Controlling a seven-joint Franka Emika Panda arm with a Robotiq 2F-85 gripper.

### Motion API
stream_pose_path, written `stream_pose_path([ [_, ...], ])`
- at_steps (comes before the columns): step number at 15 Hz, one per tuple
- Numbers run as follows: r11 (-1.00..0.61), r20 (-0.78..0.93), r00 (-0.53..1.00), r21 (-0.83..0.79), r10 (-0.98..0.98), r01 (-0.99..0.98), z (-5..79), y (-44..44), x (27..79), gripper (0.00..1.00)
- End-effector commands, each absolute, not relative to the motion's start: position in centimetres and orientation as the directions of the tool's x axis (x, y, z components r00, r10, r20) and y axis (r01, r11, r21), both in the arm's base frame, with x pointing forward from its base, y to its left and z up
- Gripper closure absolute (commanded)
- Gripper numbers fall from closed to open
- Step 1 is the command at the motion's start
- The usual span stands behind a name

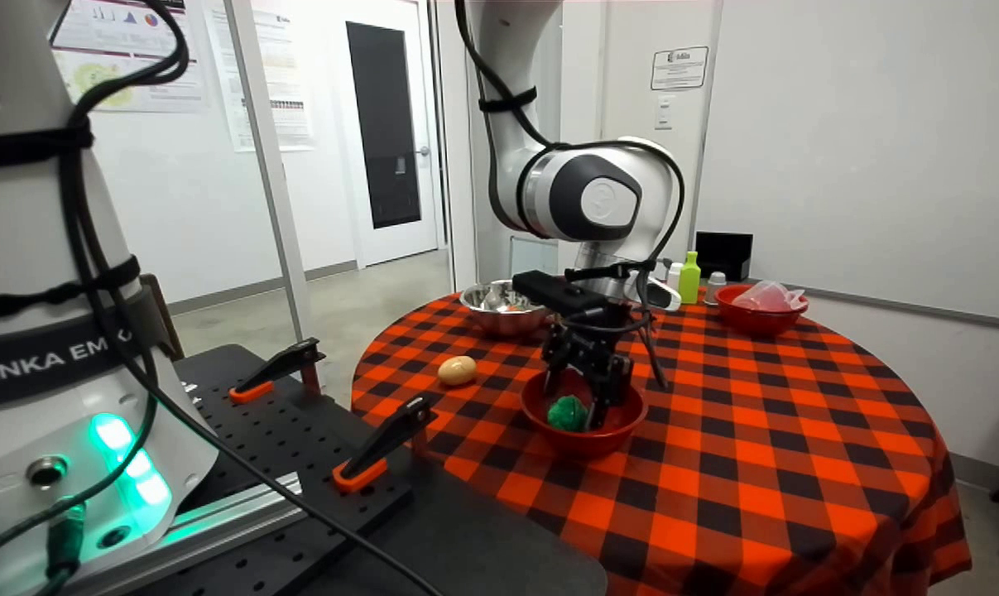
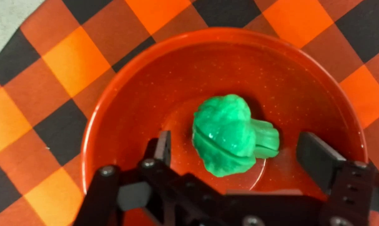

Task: Put the plastic broccoli in the empty red bowl on the table

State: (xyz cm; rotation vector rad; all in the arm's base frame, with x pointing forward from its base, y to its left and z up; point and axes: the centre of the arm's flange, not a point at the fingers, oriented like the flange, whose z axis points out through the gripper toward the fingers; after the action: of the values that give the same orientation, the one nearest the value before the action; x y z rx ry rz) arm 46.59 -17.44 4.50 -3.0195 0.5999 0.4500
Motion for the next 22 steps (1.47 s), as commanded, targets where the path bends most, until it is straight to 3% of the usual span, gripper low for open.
stream_pose_path([
  [1, -0.910, -0.270, 0.874, 0.019, -0.403, -0.413, 4.4, -17.2, 46.1, 0.00],
  [15, -0.937, -0.147, 0.928, -0.011, -0.343, -0.348, 15.6, -12.9, 44.9, 0.00],
  [22, -0.938, -0.152, 0.928, -0.013, -0.341, -0.347, 15.1, -12.6, 45.5, 0.00],
])
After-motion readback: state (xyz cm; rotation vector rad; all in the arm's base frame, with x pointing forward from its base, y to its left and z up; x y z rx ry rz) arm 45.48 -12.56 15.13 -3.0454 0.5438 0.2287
